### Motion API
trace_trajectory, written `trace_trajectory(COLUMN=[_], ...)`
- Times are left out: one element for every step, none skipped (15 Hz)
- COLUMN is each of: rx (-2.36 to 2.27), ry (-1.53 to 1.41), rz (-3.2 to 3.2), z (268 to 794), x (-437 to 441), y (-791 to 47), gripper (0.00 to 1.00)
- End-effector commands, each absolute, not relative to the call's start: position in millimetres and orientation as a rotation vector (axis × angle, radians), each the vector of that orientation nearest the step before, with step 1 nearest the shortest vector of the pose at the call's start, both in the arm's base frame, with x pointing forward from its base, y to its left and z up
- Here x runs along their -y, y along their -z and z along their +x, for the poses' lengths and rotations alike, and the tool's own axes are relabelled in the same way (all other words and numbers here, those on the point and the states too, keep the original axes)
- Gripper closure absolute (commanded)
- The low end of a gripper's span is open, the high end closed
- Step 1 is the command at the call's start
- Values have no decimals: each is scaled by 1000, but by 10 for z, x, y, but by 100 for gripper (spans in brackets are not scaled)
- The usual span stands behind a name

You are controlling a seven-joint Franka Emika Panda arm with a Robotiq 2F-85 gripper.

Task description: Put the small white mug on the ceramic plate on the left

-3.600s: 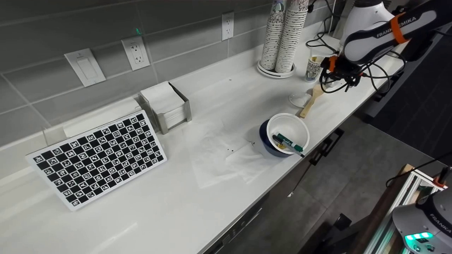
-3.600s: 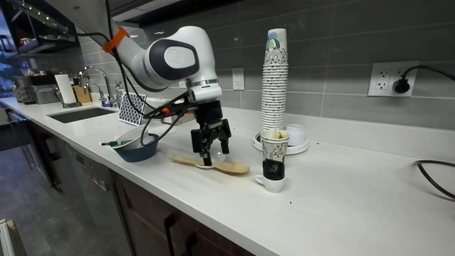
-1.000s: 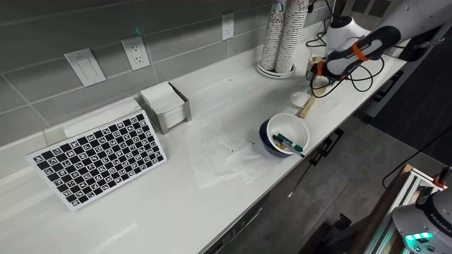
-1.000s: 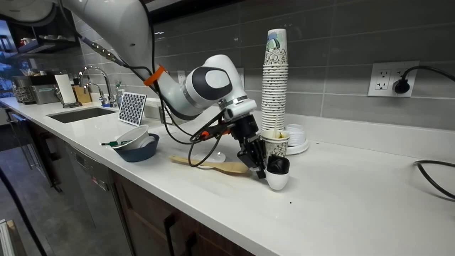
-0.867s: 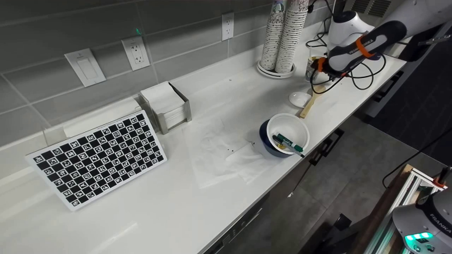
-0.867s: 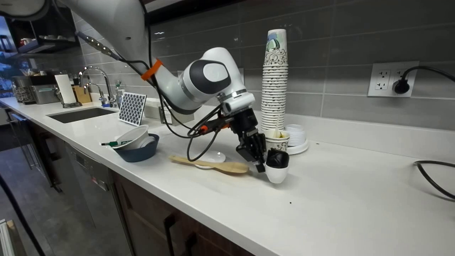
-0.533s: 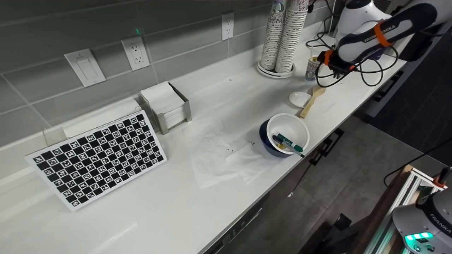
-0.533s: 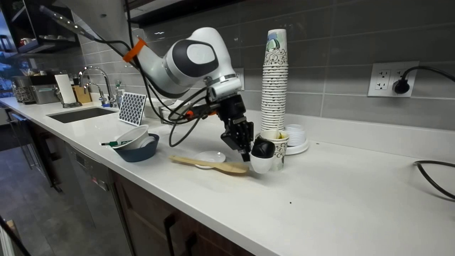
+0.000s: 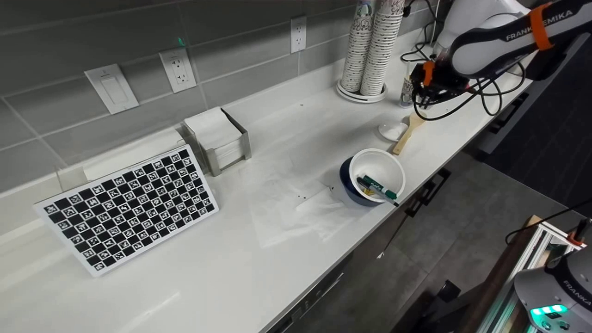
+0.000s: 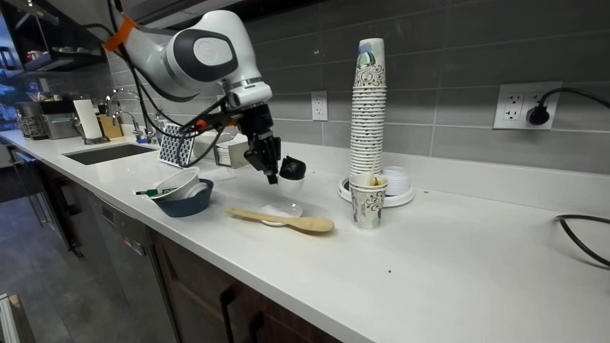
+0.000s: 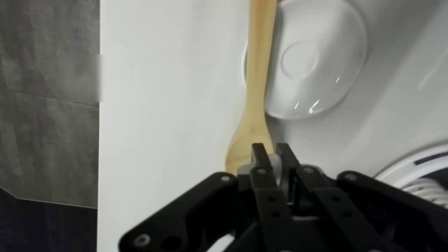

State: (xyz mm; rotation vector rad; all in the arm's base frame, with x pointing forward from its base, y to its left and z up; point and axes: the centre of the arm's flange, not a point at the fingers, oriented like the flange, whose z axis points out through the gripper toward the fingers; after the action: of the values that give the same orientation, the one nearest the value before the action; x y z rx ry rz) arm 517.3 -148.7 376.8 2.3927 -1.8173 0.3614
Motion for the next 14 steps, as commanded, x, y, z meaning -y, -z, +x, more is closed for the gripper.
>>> trace_trajectory(rx=[1615, 1540, 1634, 1587, 1562, 1548, 1542, 1579, 1599, 1631, 1652, 1675, 1693, 1710], ry=[-303, -304, -330, -323, -321, -321, -318, -339, -345, -365, -382, -405, -426, -461], rz=[2613, 2658, 2570, 2604, 2621, 2629, 2632, 2561, 2555, 2531, 2517, 2497, 2480, 2457], z=[4934, 4917, 5088, 5061, 5040, 5024, 5011, 5039, 5069, 5097, 5125, 5156, 5183, 5220], x=[1068, 1007, 1083, 1010, 976, 971, 980, 953, 908, 861, 820, 786, 755, 743], y=[-3977, -4006, -3881, -3904, -3922, -3929, -3924, -3870, -3836, -3808, -3777, -3752, -3727, -3687], gripper=[96, 97, 89, 89, 89, 89, 97, 97, 97, 97, 97, 97, 97, 97])
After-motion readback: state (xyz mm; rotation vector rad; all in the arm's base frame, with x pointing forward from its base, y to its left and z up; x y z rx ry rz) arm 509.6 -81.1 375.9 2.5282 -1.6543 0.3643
